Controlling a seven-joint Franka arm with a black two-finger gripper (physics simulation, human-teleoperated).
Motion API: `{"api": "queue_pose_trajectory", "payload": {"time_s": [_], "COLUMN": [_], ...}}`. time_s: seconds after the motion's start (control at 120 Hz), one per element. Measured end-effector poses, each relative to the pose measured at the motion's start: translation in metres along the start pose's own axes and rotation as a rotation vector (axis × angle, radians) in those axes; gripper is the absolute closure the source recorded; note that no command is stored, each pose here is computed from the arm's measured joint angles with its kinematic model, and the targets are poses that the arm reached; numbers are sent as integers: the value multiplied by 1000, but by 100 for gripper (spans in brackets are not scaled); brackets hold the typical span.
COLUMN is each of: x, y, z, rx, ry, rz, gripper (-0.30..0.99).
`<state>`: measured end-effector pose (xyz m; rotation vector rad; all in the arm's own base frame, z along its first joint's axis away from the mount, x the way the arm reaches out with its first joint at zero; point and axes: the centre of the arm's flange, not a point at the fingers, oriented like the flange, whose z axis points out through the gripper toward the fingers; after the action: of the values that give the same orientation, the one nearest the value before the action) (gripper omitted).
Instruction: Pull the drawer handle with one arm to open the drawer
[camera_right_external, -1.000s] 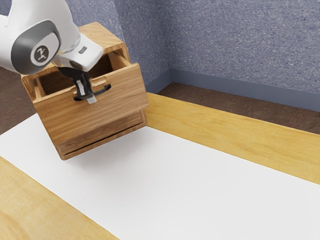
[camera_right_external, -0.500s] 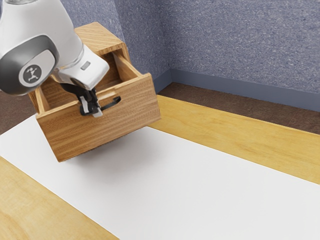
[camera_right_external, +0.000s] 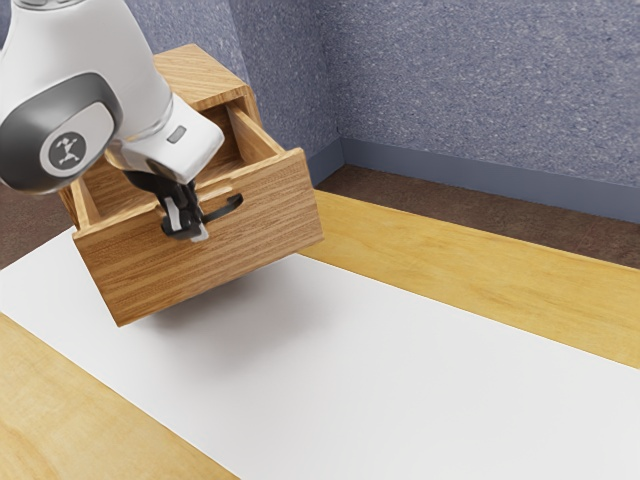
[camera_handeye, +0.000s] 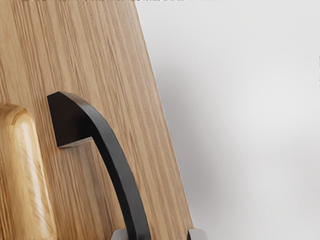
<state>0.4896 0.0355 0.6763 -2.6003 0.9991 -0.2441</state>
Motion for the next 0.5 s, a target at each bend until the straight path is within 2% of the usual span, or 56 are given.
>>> {"api": "queue_pose_trajectory", "payload": {"time_s": [0.217,0.317,0.358,0.425,0.5], "x": [2,18,15,-8,-36], "y": [4,7,3,-7,-30], "z": [-20,-93,-128,-160,-142], "rx": [19,79,82,40,-89], "ry": [19,84,104,92,65], "rz": [1,15,-13,-118,-281], "gripper": [59,55,49,36,25]}}
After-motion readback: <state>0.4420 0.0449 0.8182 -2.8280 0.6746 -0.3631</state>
